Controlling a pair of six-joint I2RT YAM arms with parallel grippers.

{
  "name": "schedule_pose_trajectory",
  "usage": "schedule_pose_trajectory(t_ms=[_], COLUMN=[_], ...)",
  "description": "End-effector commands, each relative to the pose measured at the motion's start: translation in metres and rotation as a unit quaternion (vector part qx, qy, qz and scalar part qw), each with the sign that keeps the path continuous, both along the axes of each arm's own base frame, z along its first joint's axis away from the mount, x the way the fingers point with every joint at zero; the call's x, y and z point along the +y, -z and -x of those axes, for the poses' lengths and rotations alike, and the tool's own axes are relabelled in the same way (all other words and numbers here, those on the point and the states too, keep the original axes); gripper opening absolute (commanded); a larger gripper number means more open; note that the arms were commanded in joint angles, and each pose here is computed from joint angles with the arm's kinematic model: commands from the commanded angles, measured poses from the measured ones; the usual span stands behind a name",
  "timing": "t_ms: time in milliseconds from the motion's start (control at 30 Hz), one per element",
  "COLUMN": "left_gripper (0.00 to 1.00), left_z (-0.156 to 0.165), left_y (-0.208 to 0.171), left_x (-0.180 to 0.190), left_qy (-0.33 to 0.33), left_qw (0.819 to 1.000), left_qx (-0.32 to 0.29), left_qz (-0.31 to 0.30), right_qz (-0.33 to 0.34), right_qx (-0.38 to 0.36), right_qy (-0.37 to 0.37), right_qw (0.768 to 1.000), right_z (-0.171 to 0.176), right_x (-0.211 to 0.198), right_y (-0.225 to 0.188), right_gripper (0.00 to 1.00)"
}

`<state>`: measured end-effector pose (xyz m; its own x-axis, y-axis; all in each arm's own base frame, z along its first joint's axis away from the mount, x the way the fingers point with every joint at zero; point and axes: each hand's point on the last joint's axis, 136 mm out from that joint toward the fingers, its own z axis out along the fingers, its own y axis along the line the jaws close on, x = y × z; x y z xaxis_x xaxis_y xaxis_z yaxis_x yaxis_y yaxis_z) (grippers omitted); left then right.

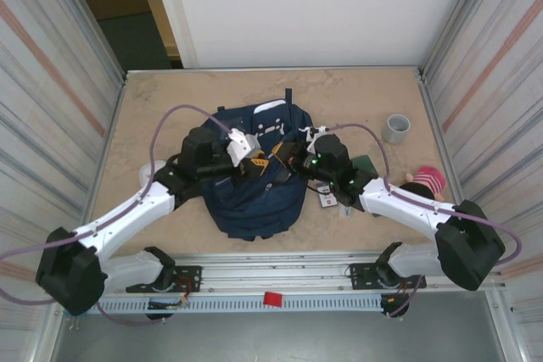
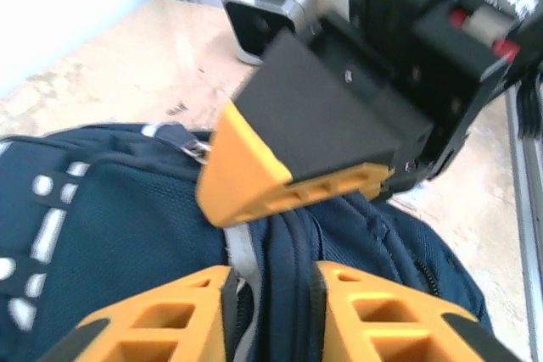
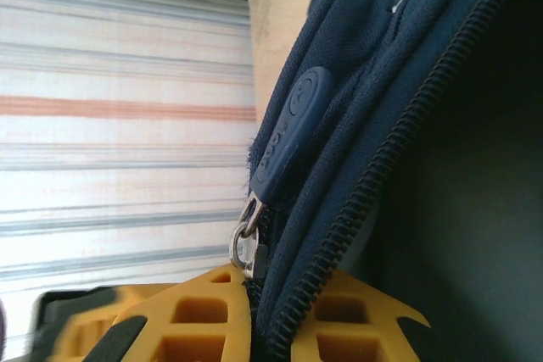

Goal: Pack the student bag

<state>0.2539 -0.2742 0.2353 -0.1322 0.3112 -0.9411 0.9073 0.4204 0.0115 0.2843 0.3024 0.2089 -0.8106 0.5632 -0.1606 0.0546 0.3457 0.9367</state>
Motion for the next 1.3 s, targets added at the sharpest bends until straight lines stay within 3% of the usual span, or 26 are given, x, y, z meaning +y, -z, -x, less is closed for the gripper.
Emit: schedule_pose_trajectory(t_ms=[0,100,333,700,867,1000,1267], left_gripper=[0.37,0.4,0.46,0.5,0.51,0.51,0.5], left_z=[0.002,0.02,0.062,0.1,0.09,0.075,0.064], left_y=[-0.031,-0.017,0.017,0.067,0.062,0.048,0.051], left_x=[0.015,0.026,0.037,0.035,0.034,0.03,0.029], left_qy=[-0.074,-0.132,-0.231,-0.287,-0.31,-0.319,-0.327], left_qw=[0.996,0.985,0.94,0.889,0.89,0.9,0.908], left_qx=[0.043,0.107,0.245,0.354,0.334,0.296,0.262], left_qz=[0.033,0.034,0.058,-0.034,-0.014,0.008,-0.011], right_qz=[-0.004,0.007,0.012,0.023,0.021,0.019,0.015], right_qx=[-0.046,-0.051,-0.057,-0.059,-0.06,-0.062,-0.063], right_qy=[0.021,0.018,0.005,-0.008,-0.013,-0.02,-0.034], right_qw=[0.999,0.999,0.998,0.998,0.998,0.998,0.997], right_z=[-0.007,-0.005,-0.003,-0.001,0.0,0.002,0.006], right_x=[0.002,0.007,0.023,0.035,0.039,0.045,0.053], right_y=[-0.025,-0.026,-0.028,-0.031,-0.032,-0.035,-0.035], right_gripper=[0.0,0.0,0.0,0.0,0.0,0.0,0.0])
